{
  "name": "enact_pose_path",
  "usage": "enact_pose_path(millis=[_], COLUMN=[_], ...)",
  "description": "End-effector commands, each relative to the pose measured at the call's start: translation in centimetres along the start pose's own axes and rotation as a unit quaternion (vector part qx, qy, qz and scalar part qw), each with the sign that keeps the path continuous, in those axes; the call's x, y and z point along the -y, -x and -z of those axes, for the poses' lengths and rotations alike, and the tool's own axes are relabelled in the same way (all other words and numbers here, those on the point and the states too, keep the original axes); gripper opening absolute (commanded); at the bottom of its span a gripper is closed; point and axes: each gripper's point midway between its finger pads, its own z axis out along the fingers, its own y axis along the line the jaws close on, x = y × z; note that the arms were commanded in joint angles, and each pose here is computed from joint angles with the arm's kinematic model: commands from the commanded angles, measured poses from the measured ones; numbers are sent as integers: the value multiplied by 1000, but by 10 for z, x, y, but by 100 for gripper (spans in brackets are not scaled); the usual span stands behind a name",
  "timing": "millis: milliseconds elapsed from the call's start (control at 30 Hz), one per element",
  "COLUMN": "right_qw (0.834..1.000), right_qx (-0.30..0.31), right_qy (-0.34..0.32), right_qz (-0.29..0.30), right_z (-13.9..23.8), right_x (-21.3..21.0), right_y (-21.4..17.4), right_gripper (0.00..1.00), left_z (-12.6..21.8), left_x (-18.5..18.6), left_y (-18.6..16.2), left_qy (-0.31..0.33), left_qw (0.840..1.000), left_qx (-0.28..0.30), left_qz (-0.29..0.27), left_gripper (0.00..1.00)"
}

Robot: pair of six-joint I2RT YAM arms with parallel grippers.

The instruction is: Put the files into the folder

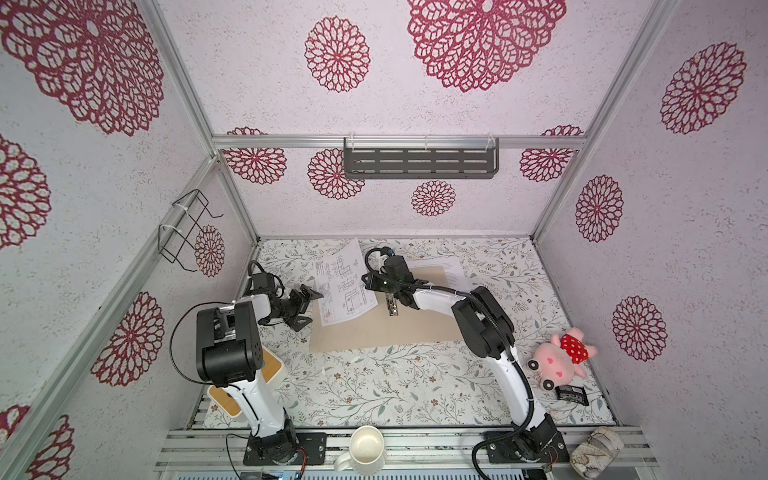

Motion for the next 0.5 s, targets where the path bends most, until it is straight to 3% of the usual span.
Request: enact_pose_path(millis=[0, 467], right_qw=[998, 998], right_qx=[50, 45], right_qy=[19, 30], right_qz=[25, 15], right_z=[20, 20], right_x=[-35, -43], right_y=[30, 3], right_gripper=[0, 0], left_z=[-4, -4], left_x=[-6, -7], left_y=[-1, -10], left_qy=[-5, -21], left_qw=[1000, 1000], left_qx=[-3, -4], left_qz=[4, 12], left_gripper=[98, 99])
